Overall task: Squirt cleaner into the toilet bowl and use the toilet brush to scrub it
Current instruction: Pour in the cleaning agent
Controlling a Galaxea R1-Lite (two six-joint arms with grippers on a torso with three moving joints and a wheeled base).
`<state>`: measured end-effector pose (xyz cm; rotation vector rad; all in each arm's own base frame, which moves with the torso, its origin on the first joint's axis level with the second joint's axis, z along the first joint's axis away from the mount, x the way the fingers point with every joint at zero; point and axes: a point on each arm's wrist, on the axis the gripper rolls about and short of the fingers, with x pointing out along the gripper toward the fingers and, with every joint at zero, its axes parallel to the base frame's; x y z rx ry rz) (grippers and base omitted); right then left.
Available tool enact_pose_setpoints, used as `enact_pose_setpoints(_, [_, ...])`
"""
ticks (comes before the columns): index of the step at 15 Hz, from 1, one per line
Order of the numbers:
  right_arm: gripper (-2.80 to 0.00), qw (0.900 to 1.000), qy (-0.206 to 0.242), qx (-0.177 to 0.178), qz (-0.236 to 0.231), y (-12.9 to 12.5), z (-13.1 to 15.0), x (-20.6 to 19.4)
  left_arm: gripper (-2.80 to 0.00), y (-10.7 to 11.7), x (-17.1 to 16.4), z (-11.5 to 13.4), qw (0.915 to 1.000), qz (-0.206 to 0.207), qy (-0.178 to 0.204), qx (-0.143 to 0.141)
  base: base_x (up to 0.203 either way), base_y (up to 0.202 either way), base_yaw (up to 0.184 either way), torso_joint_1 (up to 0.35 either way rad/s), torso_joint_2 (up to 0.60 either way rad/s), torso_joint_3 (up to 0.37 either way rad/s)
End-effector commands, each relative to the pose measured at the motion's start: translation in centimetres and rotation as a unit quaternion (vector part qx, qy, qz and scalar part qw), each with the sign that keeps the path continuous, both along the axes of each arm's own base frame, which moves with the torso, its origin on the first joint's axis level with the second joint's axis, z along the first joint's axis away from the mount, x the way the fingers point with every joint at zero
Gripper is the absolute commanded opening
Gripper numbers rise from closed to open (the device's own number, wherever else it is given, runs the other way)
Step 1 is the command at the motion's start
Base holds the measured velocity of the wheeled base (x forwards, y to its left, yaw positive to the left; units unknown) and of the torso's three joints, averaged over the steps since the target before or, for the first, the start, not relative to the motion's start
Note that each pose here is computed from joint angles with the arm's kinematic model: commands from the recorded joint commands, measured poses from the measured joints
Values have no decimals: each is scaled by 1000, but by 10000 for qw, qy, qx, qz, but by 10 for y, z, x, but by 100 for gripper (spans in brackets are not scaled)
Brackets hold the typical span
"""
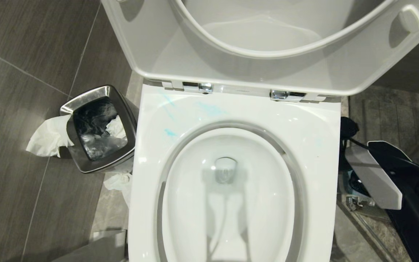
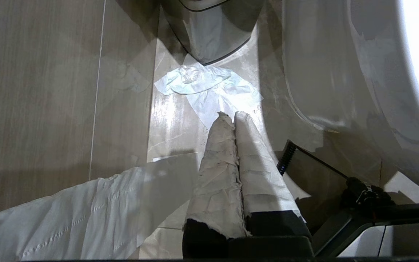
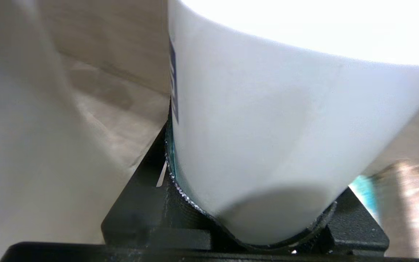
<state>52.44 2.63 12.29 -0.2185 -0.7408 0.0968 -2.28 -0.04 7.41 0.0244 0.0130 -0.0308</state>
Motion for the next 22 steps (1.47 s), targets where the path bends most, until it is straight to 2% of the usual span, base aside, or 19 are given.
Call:
enact_pose_setpoints(1, [-280, 9994, -319, 12, -95, -11, 40, -14, -280, 0, 0, 0, 10000, 0, 16, 8, 0, 0, 0, 0, 0, 0])
enact_pose_setpoints(6, [-280, 9986, -423, 77, -292, -32, 102, -57, -280, 0, 0, 0, 10000, 0, 17, 0, 0, 0, 0, 0, 0, 0])
enact_pose_setpoints(11, [-280, 9975, -507, 217, -443, -44, 183, -145, -280, 0, 0, 0, 10000, 0, 17, 0, 0, 0, 0, 0, 0, 0])
enact_pose_setpoints(17, [-280, 9977, -17, 350, -578, -49, 221, -252, -280, 0, 0, 0, 10000, 0, 17, 4, 0, 0, 0, 0, 0, 0])
enact_pose_setpoints(22, [-280, 9963, 382, 479, -608, -46, 229, -327, -280, 0, 0, 0, 10000, 0, 13, 5, 0, 0, 0, 0, 0, 0])
